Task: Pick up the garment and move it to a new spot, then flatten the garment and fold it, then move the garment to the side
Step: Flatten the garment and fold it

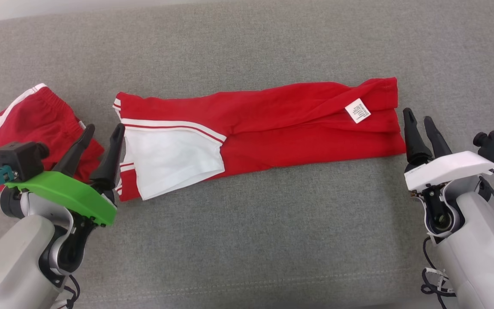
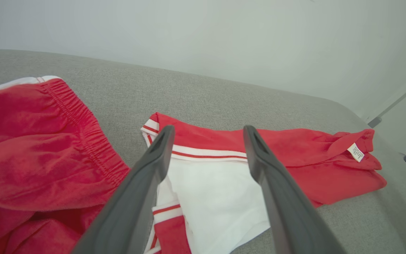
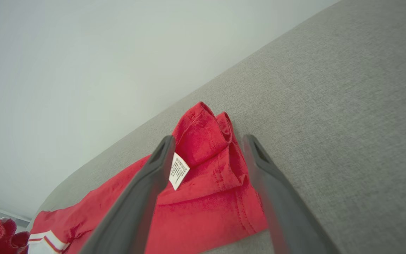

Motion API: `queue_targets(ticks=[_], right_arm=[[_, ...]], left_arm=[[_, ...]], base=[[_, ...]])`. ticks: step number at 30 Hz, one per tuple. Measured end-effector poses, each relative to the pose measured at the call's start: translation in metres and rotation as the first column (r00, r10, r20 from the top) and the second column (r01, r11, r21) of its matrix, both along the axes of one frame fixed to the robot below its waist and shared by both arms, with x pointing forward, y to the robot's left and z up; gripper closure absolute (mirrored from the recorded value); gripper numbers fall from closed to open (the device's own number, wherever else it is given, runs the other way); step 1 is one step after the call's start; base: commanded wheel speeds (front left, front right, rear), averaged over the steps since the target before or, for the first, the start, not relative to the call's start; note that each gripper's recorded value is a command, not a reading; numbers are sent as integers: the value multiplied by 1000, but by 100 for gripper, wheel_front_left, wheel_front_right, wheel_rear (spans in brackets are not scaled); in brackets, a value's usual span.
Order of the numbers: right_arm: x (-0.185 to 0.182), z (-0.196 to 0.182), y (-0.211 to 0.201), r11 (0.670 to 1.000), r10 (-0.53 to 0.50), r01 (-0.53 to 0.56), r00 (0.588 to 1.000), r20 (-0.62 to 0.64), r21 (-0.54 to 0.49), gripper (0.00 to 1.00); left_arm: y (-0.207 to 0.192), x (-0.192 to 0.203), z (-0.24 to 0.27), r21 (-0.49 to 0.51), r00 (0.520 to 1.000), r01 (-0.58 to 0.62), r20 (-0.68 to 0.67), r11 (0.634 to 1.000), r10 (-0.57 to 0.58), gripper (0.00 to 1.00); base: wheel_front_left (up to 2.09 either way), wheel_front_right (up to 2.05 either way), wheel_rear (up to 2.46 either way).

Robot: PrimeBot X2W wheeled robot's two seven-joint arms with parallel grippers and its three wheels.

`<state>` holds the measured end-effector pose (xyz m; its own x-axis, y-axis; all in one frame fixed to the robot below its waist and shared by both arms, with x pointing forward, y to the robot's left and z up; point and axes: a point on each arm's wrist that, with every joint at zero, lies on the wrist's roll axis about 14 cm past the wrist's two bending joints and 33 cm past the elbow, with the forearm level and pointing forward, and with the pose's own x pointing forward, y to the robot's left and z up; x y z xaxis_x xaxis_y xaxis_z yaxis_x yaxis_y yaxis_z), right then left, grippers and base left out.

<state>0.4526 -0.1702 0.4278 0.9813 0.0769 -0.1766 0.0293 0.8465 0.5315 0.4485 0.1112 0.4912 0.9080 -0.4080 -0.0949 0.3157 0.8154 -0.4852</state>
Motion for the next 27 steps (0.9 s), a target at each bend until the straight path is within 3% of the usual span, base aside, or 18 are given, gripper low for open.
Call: queue_targets(ticks=[12, 14, 22, 27], right_arm=[[27, 12, 6, 980, 118, -112, 993, 27, -165, 0], [35, 13, 15, 969, 157, -152, 988, 10, -193, 0], [49, -6, 13, 958, 148, -173, 981, -123, -228, 0], [58, -4, 21, 947, 167, -198, 976, -142, -253, 0]], left_arm=[[-5, -5, -4, -29, 1000, -13, 19, 1000, 13, 0], [-4, -9, -9, -19, 1000, -17, 14, 1000, 18, 0], [-3, -12, -12, -44, 999, -31, 13, 999, 32, 0], [6, -14, -16, -23, 999, -51, 15, 998, 51, 0]], base=[[0, 0, 0], [0, 0, 0], [0, 0, 0], [0, 0, 0]])
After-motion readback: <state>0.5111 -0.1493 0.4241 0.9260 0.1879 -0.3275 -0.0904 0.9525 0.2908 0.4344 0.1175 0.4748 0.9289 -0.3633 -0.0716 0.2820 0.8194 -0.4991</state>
